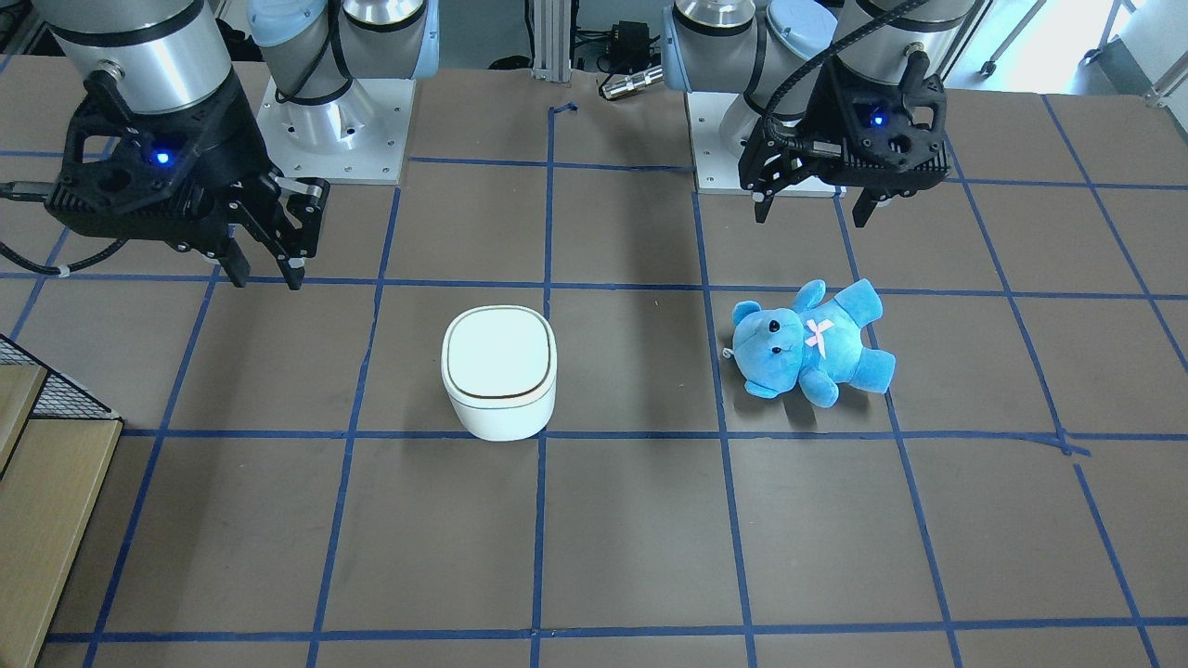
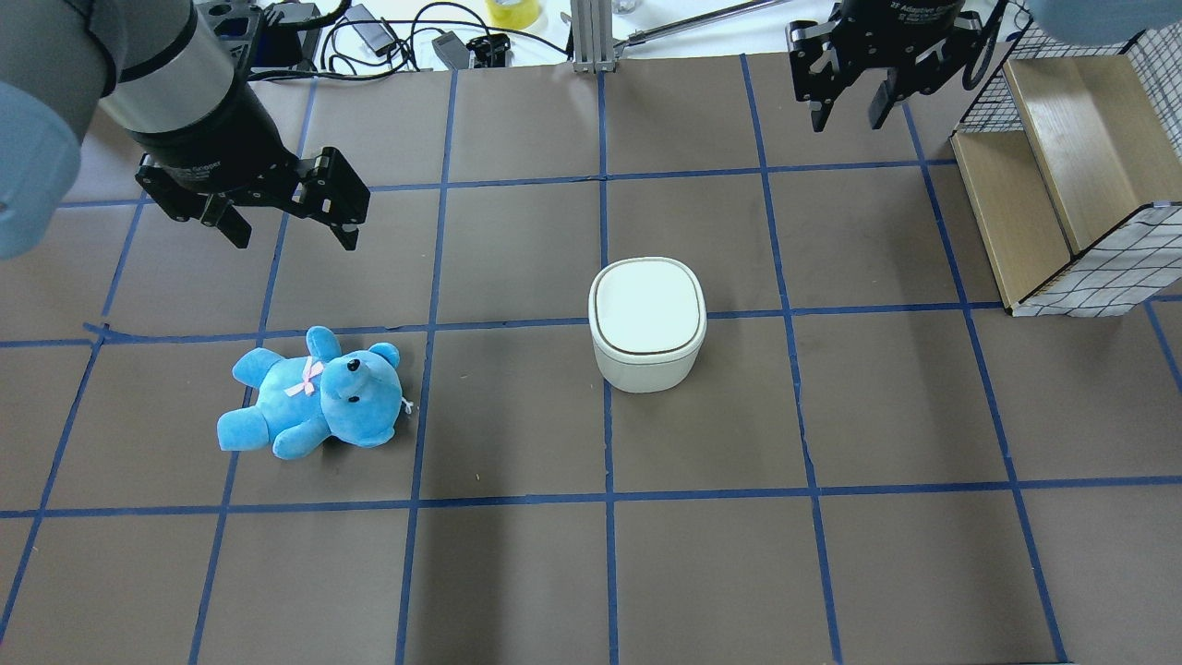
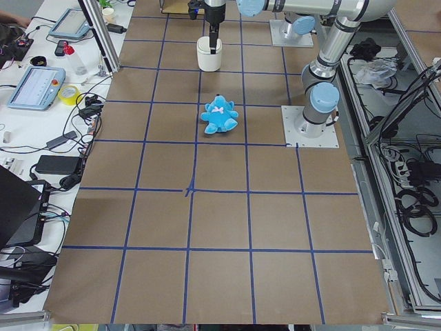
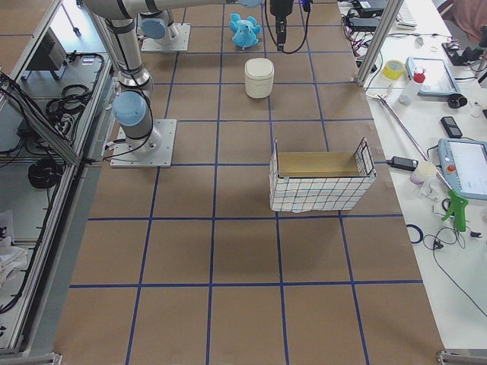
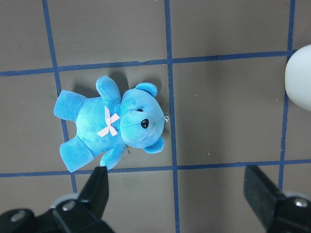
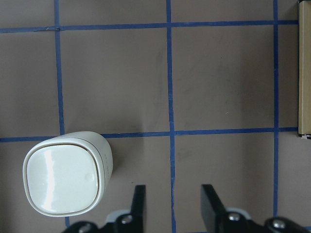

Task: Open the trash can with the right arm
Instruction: 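Move the right gripper over the white trash can lid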

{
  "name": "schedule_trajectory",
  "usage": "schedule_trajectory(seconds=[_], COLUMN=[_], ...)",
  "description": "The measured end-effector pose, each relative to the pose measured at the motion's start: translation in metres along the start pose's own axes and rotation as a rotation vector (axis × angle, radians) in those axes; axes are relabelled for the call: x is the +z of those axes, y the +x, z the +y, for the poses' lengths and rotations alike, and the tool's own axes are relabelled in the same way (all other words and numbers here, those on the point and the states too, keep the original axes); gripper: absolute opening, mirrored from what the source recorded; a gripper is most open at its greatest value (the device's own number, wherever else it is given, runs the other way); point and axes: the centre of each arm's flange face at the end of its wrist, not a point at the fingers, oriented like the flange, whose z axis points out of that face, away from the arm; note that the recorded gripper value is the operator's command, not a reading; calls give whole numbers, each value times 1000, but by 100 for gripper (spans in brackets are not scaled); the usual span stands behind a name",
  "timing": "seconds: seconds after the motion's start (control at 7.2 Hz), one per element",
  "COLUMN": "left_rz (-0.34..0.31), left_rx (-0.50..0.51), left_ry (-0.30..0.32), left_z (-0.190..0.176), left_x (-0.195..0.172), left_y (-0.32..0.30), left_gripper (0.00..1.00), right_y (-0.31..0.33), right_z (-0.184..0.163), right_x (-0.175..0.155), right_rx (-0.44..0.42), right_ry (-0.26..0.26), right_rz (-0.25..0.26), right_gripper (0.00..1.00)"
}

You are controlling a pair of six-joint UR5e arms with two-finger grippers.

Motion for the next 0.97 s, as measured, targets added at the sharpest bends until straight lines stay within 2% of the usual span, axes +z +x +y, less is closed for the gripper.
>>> schedule_trajectory(seconds=[0.28,0.56,0.83,0.97], left_rz=[0,0,0,0], left_rx=[0,0,0,0], left_ry=[0,0,0,0], left_z=[0,0,0,0], left_x=[0,0,0,0], left_y=[0,0,0,0], left_gripper=[100,100,100,100], right_y=[-47,-88,-120,-124], right_z=[2,8,31,40], right_x=[21,72,126,147], right_rx=[-1,15,22,15], right_ry=[-10,-35,2,1], right_rz=[-5,-6,-18,-17], right_gripper=[0,0,0,0])
